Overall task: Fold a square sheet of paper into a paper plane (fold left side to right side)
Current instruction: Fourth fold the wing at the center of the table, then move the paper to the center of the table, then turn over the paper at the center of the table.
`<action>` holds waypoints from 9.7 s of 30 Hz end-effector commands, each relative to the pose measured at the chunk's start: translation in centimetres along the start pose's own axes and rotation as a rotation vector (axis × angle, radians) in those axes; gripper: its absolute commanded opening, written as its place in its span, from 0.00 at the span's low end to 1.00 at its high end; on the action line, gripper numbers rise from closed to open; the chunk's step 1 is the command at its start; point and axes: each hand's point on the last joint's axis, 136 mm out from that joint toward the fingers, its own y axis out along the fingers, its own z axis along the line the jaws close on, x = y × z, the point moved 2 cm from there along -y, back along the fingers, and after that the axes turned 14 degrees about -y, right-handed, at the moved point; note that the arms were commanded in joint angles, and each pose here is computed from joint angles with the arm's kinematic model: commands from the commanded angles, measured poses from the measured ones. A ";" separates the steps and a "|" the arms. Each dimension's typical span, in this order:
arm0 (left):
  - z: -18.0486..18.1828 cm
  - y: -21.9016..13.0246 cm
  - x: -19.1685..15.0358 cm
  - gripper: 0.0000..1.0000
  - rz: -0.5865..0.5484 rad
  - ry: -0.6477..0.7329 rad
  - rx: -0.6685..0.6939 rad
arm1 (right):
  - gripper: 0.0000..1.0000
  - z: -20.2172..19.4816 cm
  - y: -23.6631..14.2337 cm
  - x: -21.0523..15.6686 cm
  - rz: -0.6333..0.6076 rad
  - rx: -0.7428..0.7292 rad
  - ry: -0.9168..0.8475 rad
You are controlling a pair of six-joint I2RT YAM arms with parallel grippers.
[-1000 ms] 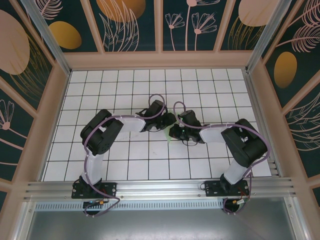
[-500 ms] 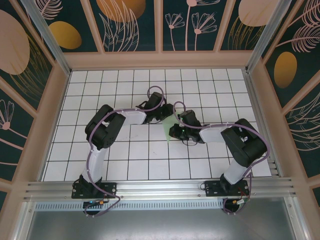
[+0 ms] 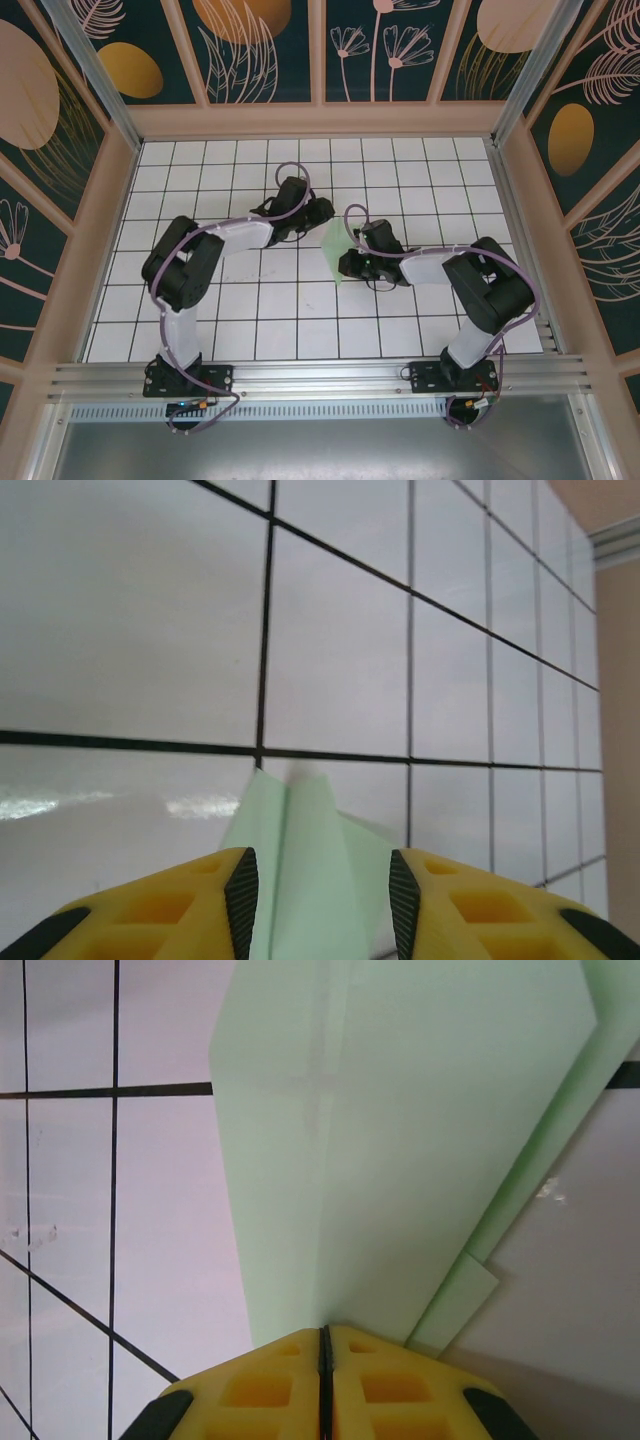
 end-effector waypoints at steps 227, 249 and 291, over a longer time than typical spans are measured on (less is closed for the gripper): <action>-1.1 -1.7 -6.1 0.49 0.052 0.087 -0.009 | 0.54 -0.9 -12.9 1.2 -0.264 0.282 0.028; -0.9 -7.6 -5.1 0.54 -0.049 0.084 -0.031 | 0.43 -2.3 -3.6 4.8 -0.098 0.237 0.052; -14.5 -23.2 -7.8 0.47 0.047 0.245 -0.796 | 0.00 17.0 -23.7 8.5 -0.436 0.718 -0.600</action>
